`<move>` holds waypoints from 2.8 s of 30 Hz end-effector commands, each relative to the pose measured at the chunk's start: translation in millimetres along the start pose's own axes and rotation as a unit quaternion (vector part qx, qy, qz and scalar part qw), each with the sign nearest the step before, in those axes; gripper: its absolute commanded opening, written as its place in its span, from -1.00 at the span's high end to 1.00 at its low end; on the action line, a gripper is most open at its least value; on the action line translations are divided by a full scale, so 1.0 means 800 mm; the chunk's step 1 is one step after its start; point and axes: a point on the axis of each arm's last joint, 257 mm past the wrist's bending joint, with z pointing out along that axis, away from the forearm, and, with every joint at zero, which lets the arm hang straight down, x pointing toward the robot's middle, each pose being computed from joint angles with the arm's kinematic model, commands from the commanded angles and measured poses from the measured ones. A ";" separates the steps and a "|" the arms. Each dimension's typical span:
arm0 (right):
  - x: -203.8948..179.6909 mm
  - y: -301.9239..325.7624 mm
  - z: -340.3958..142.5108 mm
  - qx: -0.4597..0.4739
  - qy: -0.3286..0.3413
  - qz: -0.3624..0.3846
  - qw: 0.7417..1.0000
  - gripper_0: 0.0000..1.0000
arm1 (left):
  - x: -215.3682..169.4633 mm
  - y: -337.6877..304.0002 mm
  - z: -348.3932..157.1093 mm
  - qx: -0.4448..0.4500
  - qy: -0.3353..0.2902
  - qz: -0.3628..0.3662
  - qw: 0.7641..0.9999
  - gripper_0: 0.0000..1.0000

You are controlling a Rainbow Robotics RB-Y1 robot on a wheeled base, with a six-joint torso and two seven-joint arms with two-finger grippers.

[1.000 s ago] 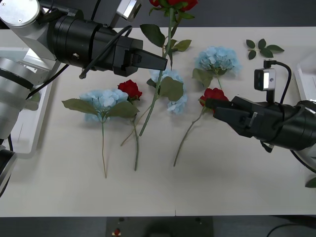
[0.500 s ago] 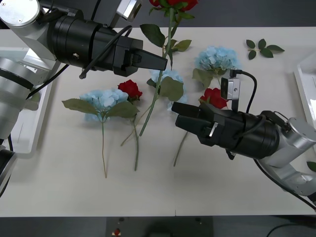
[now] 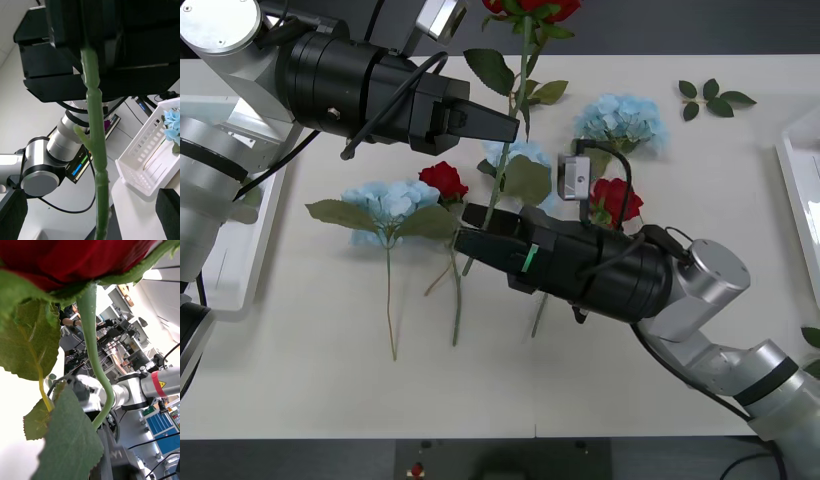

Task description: Put the red flowers into the right box and the blue flowers into the left box

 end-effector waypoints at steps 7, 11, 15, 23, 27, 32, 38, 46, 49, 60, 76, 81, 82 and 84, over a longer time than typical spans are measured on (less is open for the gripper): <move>-0.017 0.019 0.044 -0.017 -0.022 -0.006 1.000 -0.84 | -0.014 -0.018 0.007 0.012 -0.004 0.055 0.998 1.00; -0.020 0.013 0.045 -0.012 -0.023 -0.006 1.000 -0.37 | -0.014 -0.018 0.007 0.012 -0.004 0.055 0.998 1.00; -0.022 0.012 0.046 -0.009 -0.025 -0.008 1.000 0.17 | -0.014 -0.018 0.007 0.012 -0.004 0.055 0.998 1.00; -0.023 0.009 0.045 -0.005 -0.025 -0.009 1.000 0.88 | -0.014 -0.018 0.007 0.012 -0.004 0.055 0.998 1.00; -0.023 0.009 0.045 -0.005 -0.025 -0.010 1.000 1.00 | -0.014 -0.018 0.007 0.012 -0.004 0.055 0.998 1.00; -0.025 0.008 0.046 -0.003 -0.025 -0.011 1.000 1.00 | -0.014 -0.018 0.007 0.012 -0.004 0.055 0.998 -0.68; -0.027 0.006 0.045 -0.001 -0.024 -0.014 1.000 1.00 | -0.014 -0.018 0.007 0.012 -0.004 0.055 0.998 -1.00; -0.031 0.001 0.040 0.005 -0.022 -0.020 1.000 1.00 | -0.014 -0.018 0.007 0.012 -0.004 0.055 0.998 -1.00; -0.034 -0.003 0.034 0.010 -0.018 -0.025 0.999 1.00 | -0.014 -0.018 0.007 0.012 -0.004 0.055 0.998 -1.00; -0.049 -0.054 -0.038 0.083 0.049 -0.069 0.993 1.00 | -0.009 -0.003 0.001 -0.009 -0.028 0.046 0.998 -1.00; -0.158 -0.157 -0.323 0.373 0.146 0.006 0.916 1.00 | 0.033 0.050 -0.080 -0.166 0.046 0.013 0.985 -1.00; -0.180 -0.170 -0.424 0.437 0.167 0.018 0.883 1.00 | 0.067 0.052 -0.100 -0.208 0.064 -0.042 0.975 -1.00; -0.186 -0.172 -0.441 0.450 0.167 0.019 0.877 1.00 | 0.073 0.051 -0.103 -0.214 0.065 -0.052 0.973 -1.00; -0.194 -0.177 -0.474 0.474 0.169 0.020 0.864 1.00 | 0.083 0.050 -0.108 -0.230 0.069 -0.065 0.969 -1.00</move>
